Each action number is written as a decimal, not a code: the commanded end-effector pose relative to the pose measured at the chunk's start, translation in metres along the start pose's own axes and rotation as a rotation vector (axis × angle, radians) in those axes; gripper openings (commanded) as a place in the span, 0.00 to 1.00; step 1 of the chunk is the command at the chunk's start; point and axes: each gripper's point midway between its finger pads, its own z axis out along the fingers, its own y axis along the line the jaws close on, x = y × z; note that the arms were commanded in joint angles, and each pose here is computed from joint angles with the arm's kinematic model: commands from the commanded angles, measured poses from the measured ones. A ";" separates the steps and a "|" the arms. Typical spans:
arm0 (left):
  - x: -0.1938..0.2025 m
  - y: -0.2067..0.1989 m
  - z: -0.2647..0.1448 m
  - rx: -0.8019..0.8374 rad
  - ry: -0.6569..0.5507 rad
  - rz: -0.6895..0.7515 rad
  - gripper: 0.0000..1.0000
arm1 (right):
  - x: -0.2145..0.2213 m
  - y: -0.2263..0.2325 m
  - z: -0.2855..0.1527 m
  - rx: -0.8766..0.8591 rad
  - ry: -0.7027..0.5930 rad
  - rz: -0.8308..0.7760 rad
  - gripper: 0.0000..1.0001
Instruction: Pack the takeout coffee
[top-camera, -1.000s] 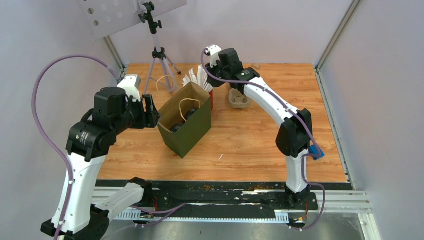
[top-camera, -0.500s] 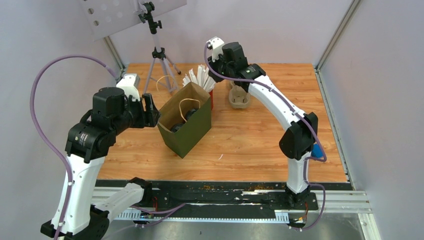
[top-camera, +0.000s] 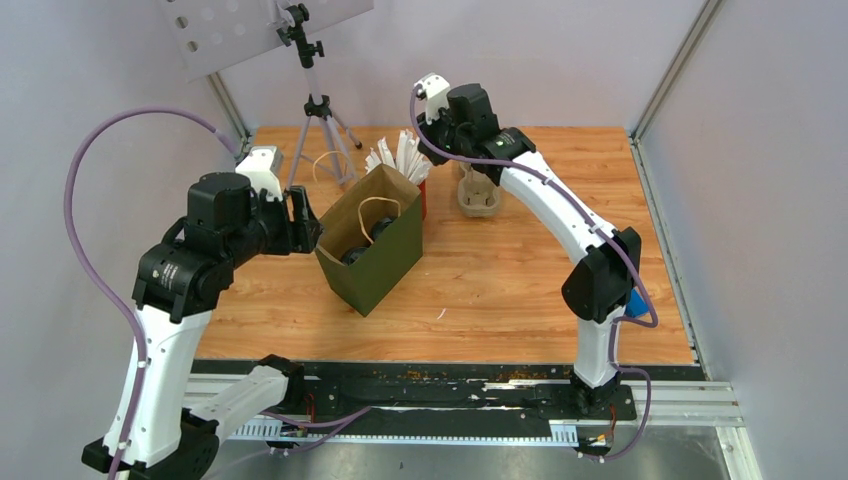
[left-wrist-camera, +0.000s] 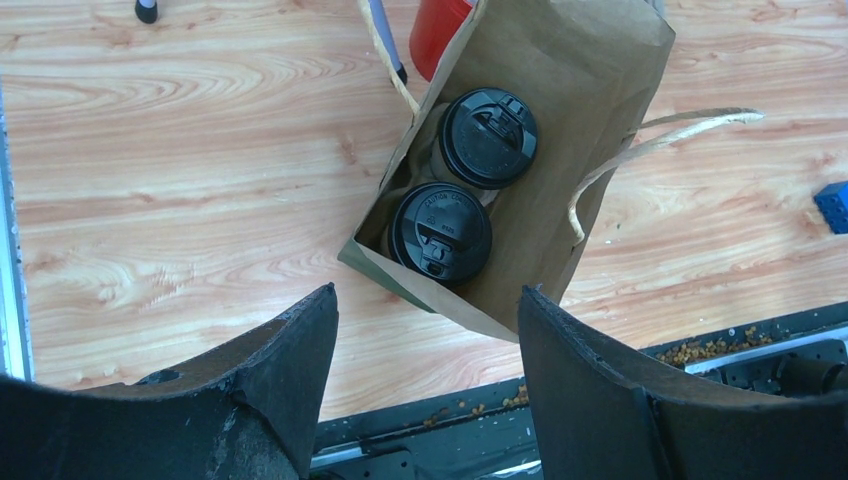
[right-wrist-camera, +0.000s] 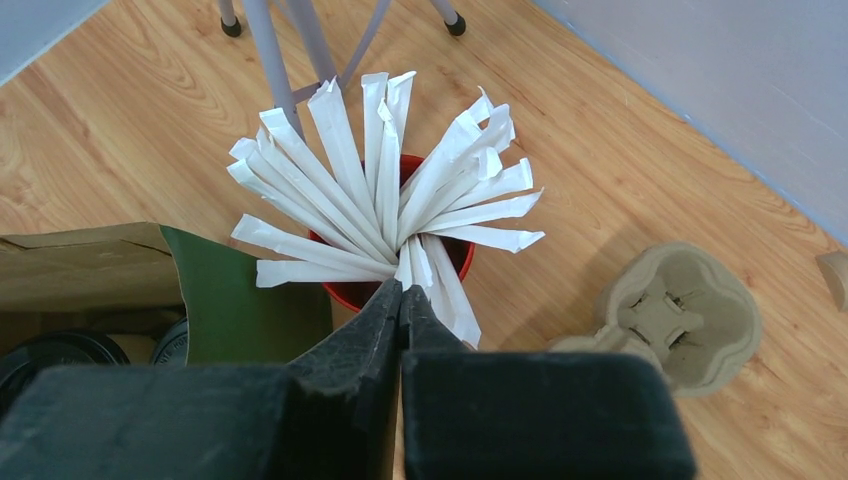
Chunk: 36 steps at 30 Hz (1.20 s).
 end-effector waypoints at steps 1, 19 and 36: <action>-0.010 0.000 -0.008 0.007 -0.049 0.024 0.74 | -0.025 0.004 -0.014 0.000 -0.069 0.008 0.07; -0.006 0.000 -0.007 0.009 -0.035 0.026 0.74 | 0.004 0.006 -0.014 0.018 0.017 0.018 0.27; -0.006 0.001 -0.001 0.005 -0.028 0.033 0.74 | -0.034 0.000 -0.039 0.065 -0.051 -0.008 0.07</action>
